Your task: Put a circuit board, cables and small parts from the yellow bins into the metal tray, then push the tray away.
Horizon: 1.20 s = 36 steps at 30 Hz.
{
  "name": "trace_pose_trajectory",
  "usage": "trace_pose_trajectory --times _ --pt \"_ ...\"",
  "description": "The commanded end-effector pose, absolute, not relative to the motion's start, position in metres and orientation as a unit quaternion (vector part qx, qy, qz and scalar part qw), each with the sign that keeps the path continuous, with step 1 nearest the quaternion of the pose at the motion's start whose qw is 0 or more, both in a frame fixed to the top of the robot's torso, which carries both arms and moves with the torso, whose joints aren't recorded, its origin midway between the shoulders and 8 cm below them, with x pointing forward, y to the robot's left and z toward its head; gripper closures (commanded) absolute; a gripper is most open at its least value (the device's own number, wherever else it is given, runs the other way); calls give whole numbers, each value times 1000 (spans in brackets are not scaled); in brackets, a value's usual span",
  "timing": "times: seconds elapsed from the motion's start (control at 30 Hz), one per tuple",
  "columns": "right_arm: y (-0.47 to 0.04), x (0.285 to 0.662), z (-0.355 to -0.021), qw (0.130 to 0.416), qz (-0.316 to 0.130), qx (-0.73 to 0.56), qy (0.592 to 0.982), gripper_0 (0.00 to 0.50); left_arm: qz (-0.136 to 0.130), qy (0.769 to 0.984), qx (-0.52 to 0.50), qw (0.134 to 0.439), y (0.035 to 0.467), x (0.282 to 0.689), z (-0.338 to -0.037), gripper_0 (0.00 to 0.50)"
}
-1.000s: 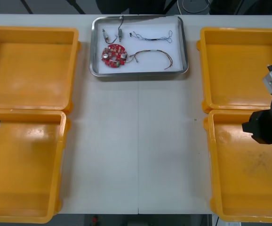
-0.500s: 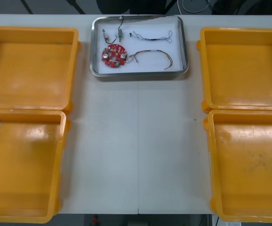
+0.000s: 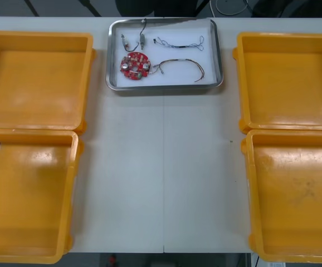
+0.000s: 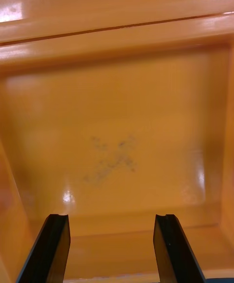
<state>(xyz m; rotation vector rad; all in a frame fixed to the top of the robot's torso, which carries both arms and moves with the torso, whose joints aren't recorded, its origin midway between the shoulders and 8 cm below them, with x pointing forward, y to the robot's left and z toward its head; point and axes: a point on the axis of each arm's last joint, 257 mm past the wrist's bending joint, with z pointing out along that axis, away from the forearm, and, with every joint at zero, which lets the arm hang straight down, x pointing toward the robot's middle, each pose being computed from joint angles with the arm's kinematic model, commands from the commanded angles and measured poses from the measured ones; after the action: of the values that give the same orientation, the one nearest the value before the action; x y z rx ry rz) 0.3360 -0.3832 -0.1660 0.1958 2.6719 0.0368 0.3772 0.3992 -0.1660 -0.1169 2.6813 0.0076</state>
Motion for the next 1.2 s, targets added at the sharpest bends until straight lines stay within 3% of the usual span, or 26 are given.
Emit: trace_pose_trajectory --times 0.03,1.2 --pt "-396 337 -148 244 -10 39 969 3 34 970 -1 241 412 375 -150 0" --pt "-387 341 -148 245 -7 29 969 5 34 970 -1 241 412 375 -150 0"
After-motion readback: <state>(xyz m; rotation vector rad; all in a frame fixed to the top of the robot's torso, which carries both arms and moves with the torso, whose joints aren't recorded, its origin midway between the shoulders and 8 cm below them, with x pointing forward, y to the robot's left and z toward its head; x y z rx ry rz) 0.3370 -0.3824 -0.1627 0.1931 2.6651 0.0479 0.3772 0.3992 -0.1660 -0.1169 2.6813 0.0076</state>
